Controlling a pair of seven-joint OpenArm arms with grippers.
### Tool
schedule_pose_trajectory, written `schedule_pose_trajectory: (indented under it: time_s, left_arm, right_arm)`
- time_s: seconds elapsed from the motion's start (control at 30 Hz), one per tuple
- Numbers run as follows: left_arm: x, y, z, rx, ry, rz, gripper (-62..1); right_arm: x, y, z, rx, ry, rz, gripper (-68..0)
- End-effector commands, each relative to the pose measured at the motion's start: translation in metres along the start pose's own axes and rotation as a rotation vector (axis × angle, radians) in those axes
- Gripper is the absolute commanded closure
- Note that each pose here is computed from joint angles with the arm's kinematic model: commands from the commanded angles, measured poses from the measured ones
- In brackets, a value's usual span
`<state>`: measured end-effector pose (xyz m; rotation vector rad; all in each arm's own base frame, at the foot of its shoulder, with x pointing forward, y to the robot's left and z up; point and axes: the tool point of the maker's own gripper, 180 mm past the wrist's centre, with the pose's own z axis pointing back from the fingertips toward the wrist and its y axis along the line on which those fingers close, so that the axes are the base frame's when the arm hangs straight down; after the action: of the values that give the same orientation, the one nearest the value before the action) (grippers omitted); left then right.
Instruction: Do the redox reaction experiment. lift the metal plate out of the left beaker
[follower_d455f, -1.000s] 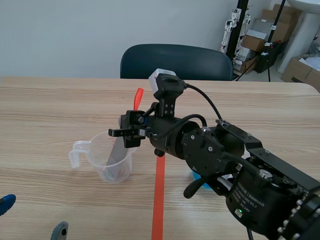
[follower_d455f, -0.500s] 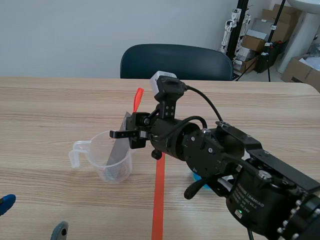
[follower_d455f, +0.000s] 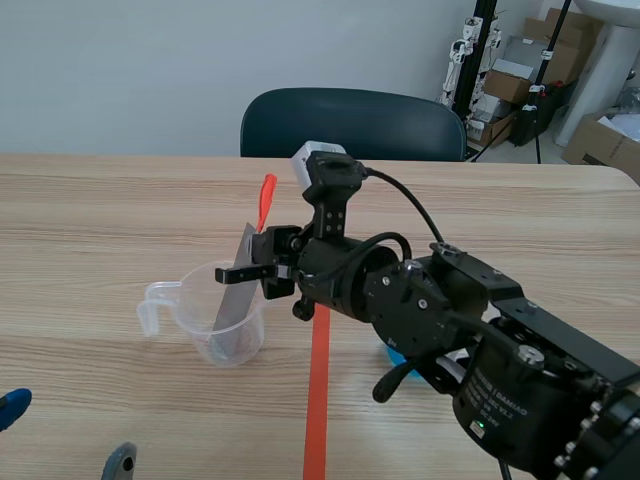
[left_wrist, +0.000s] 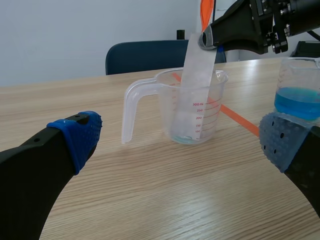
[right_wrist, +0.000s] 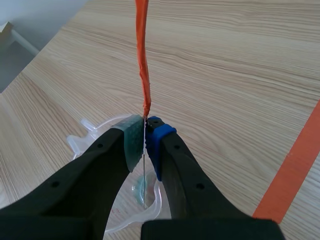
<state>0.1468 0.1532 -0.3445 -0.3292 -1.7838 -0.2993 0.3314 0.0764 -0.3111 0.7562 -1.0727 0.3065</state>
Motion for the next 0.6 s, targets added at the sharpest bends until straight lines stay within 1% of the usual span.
schedule_pose_trajectory:
  time_s: [0.0,0.1,0.23,0.37,0.47,0.57]
  left_arm:
    - [0.01,0.003,0.001,0.003,-0.047,-0.007,-62.3]
    - [0.01,0.003,0.001,0.003,-0.047,-0.007,-62.3]
    - [0.01,0.003,0.001,0.003,-0.047,-0.007,-62.3]
    - [0.01,0.003,0.001,0.003,-0.047,-0.007,-62.3]
    - [0.01,0.003,0.001,0.003,-0.047,-0.007,-62.3]
    - [0.01,0.003,0.001,0.003,-0.047,-0.007,-62.3]
  right_arm:
    - [0.013,0.002,-0.002,0.009,-0.038,0.013,-0.6]
    - [0.013,0.001,-0.002,0.006,-0.033,0.032,-0.6]
    - [0.011,0.007,-0.002,0.035,-0.027,0.064,-0.6]
    - [0.01,0.006,-0.003,0.033,-0.021,0.087,-0.6]
    - [0.01,0.007,-0.002,0.037,-0.019,0.093,-0.6]
    - [0.009,0.015,-0.002,0.077,-0.013,0.137,-0.6]
